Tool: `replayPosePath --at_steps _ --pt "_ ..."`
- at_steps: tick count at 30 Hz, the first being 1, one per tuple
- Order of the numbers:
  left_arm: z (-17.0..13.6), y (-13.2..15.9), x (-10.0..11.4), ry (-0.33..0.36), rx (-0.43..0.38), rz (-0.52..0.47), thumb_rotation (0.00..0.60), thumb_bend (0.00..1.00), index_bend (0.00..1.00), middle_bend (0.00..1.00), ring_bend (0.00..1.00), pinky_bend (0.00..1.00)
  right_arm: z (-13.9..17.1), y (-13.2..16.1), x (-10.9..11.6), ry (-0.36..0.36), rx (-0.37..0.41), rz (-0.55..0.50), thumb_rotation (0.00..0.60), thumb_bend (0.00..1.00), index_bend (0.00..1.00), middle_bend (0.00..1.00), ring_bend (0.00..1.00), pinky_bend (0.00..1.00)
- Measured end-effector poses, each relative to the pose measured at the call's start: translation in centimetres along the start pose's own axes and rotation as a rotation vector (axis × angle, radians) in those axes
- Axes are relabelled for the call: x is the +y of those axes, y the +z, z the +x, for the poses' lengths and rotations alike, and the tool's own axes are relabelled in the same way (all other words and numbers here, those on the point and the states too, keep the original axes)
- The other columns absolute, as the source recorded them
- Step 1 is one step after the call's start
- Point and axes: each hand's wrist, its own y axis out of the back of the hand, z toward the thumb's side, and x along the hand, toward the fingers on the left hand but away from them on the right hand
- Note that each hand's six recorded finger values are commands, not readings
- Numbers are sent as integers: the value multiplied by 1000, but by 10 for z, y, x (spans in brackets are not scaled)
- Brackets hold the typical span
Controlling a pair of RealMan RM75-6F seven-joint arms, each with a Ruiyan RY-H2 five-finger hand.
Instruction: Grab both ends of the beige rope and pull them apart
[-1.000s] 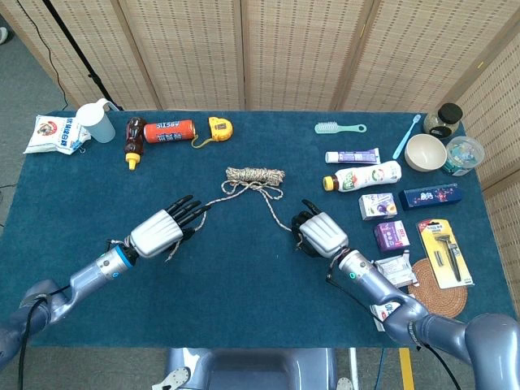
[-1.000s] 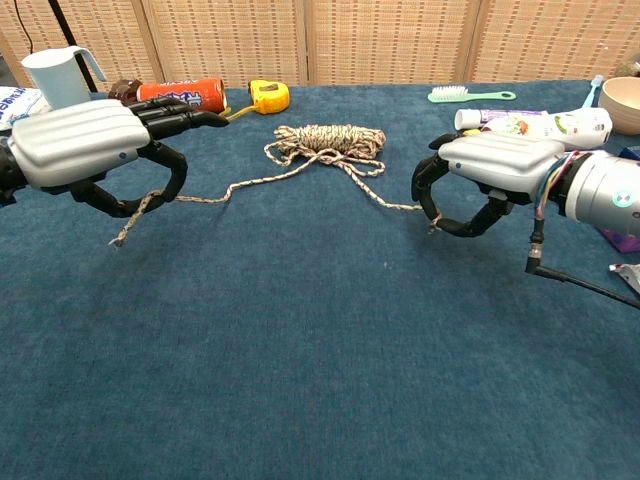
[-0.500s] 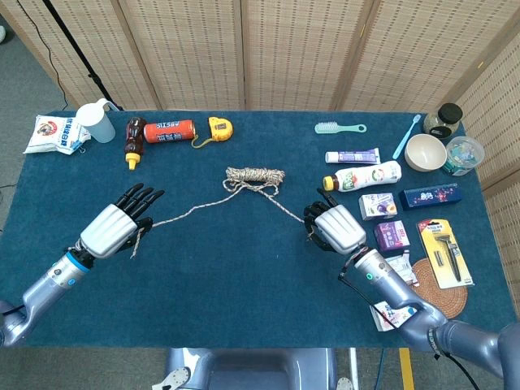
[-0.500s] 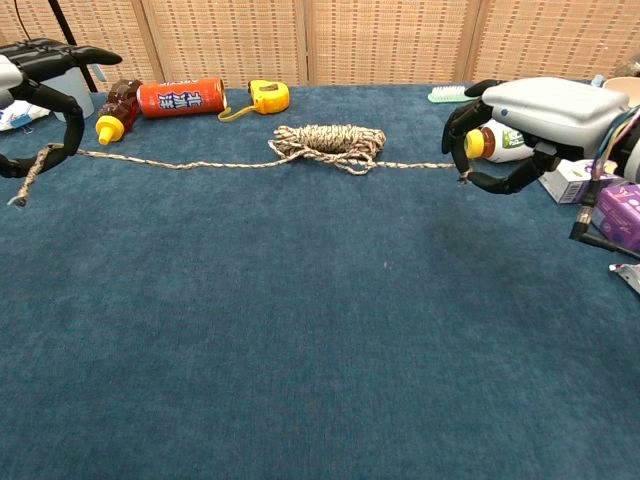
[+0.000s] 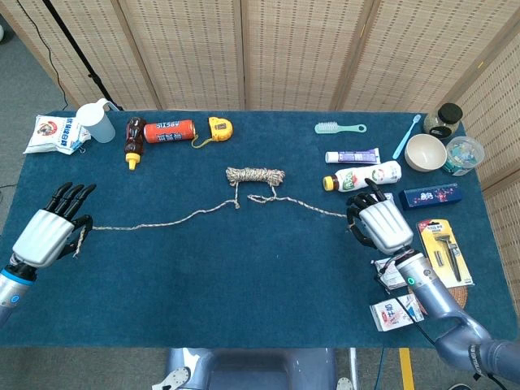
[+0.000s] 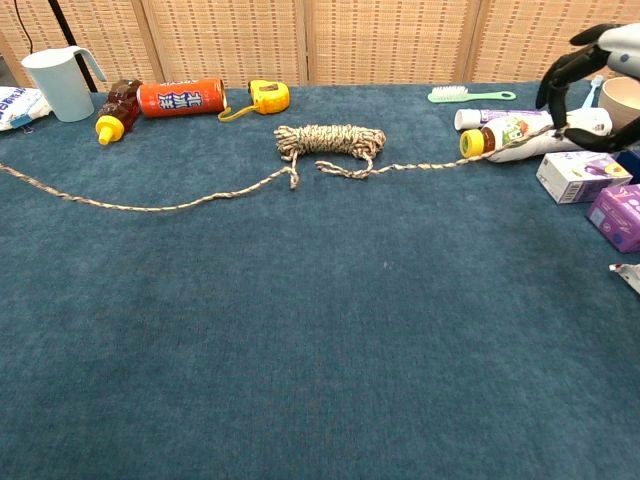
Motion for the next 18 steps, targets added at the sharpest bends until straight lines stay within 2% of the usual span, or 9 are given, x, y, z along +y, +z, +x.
replayPosePath --at_steps 6,12,13,14,15,16,17,18 --pt "-23 -25 5 -9 89 8 600 432 748 0 0 0 19 -19 6 2 -53 4 600 510 617 315 272 0" --pt "-31 -33 15 -1 114 34 600 432 738 0 0 0 30 -29 13 -14 -87 -3 600 509 618 313 265 0" --pt "-31 -34 15 -3 117 34 600 432 698 0 0 0 31 -31 14 -17 -93 -2 600 509 610 306 258 0" --pt "-32 -35 14 -9 122 33 600 431 618 0 0 0 33 -33 14 -17 -99 -2 600 510 580 280 234 0" --pt "-33 -36 14 -18 127 34 600 429 542 0 0 0 34 -34 14 -13 -103 -1 600 510 521 235 193 0" --pt "-35 -37 13 -28 132 34 600 420 406 0 0 0 36 -36 14 -5 -107 2 600 511 466 198 159 0" --pt "-35 -38 12 -37 137 34 600 397 260 0 0 0 38 -37 12 9 -112 7 600 513 359 132 103 0" --pt "-37 -39 11 -51 145 33 600 372 169 0 0 0 39 -39 11 22 -115 11 600 514 245 72 53 0"
